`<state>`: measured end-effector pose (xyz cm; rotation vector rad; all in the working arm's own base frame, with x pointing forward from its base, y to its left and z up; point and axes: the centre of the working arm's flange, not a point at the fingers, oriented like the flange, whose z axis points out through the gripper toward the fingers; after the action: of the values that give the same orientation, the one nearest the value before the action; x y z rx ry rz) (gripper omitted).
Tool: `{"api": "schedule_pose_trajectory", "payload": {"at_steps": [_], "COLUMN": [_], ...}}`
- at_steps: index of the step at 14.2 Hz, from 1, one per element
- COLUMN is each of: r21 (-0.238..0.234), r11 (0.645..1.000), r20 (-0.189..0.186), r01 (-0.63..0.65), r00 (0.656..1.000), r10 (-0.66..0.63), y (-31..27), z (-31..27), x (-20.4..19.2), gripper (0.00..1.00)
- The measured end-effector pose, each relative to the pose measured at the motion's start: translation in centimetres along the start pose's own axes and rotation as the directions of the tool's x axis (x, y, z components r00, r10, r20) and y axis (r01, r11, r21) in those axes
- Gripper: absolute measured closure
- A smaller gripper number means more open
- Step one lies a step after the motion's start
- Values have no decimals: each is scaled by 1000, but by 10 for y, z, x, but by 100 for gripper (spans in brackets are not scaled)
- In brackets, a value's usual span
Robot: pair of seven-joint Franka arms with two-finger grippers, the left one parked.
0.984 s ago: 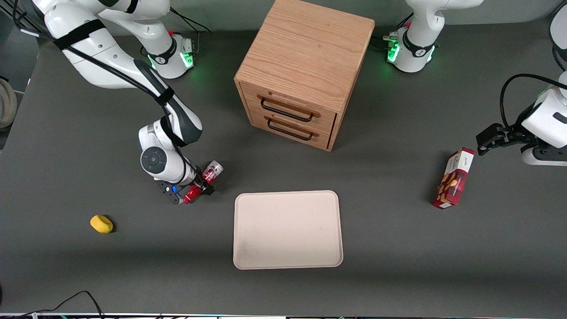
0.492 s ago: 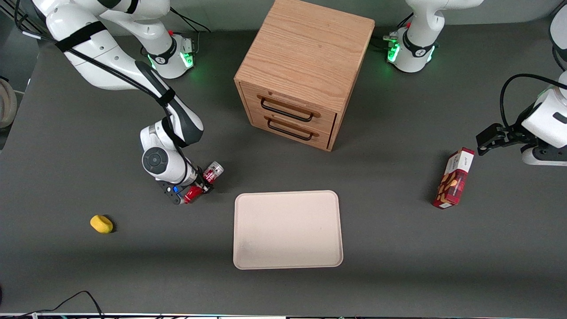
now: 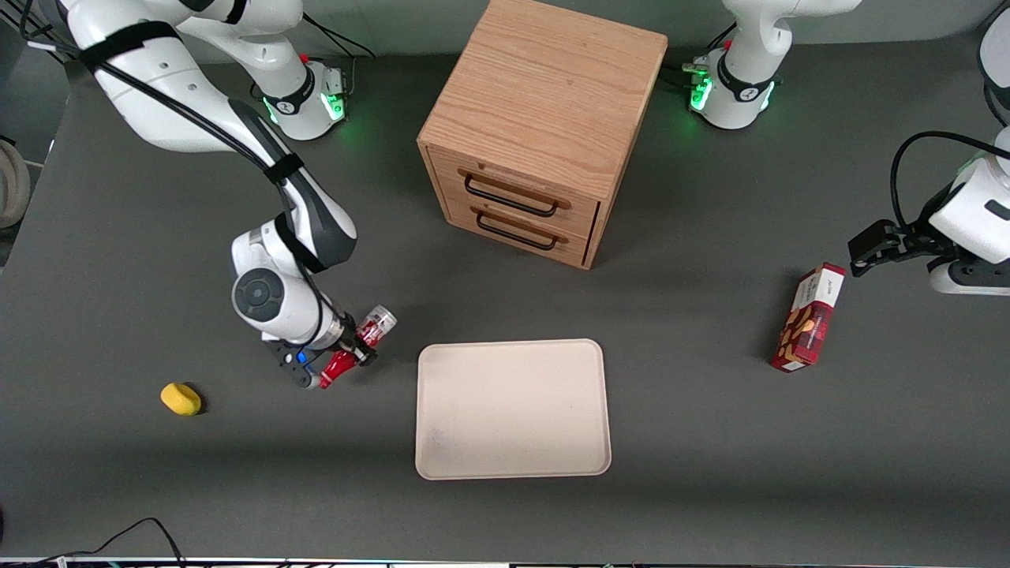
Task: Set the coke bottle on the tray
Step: 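Close the right gripper around the bottle's body and lift it, then carry the held bottle over the cream tray with the right gripper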
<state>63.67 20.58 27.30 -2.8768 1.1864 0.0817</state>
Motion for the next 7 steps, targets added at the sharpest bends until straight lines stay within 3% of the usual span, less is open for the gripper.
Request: {"api": "schedule_pose_trajectory", "payload": {"at_steps": [5, 7], "r21": [46, 61], "r11": [984, 943], "r20": [-55, -91], "r01": [171, 327], "r00": [984, 943], "r10": [-168, -321], "y": [-29, -35], "z": [-117, -140], "x": [24, 28], "gripper": [44, 44]}}
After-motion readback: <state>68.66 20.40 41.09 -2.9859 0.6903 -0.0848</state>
